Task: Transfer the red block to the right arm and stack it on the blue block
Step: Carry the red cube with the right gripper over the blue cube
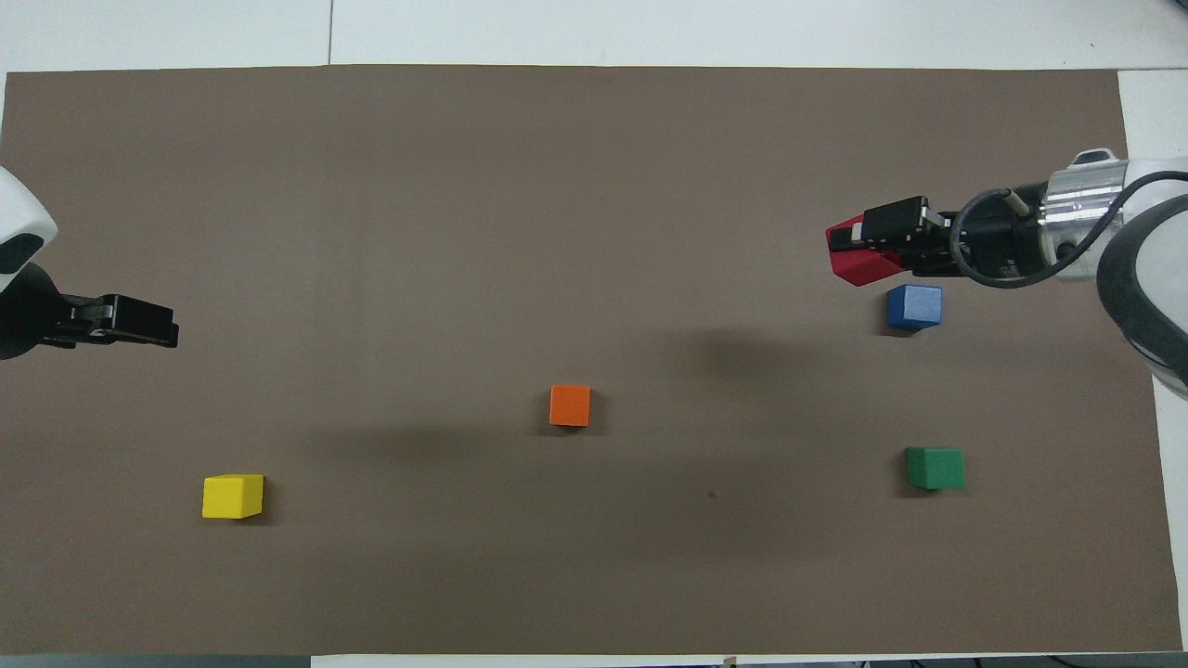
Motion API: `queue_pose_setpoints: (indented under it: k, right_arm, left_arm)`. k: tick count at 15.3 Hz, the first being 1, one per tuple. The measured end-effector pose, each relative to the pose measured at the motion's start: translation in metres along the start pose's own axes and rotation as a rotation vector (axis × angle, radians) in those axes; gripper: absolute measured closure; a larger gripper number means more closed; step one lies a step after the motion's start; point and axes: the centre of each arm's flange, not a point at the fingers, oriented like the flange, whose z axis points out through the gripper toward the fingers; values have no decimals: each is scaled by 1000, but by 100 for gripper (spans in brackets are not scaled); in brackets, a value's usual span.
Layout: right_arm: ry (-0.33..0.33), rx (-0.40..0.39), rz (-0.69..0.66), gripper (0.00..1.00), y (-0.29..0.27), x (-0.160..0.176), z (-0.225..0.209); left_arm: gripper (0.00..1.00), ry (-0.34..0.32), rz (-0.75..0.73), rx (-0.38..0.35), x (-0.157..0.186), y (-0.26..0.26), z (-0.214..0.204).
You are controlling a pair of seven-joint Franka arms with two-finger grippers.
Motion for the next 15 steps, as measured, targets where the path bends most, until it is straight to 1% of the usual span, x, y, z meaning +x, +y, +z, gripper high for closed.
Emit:
queue_pose_setpoints:
  k: [2,3,5,6,7,8,10,13,15]
  right_arm:
    - [25,-224,-35,44,13,6,-17]
    - [31,-324,-44,44,20,8,-20]
    - [35,-485,-48,44,32,10,-20]
    - [37,-542,-44,44,38,11,-17]
    - [41,-575,-40,44,44,13,-10]
    - [46,-589,-38,44,50,16,-1]
    - [54,-597,-37,44,66,20,20]
    - [64,-600,-15,44,81,23,42]
    - [106,-594,-12,44,91,21,55]
  left_arm:
    - [0,-2,0,0,0,0,0]
    - [0,-2,0,0,0,0,1]
    - [0,-2,0,-1,2,-1,1]
    - [0,-2,2,-1,3,0,1]
    - [0,-6,3,-1,4,1,0]
    - [0,-20,3,-2,6,0,0]
    - [0,-53,-1,-6,12,-3,1]
    - [0,-58,-2,-8,20,-5,-3]
    - [0,-56,-3,-5,22,-6,-4]
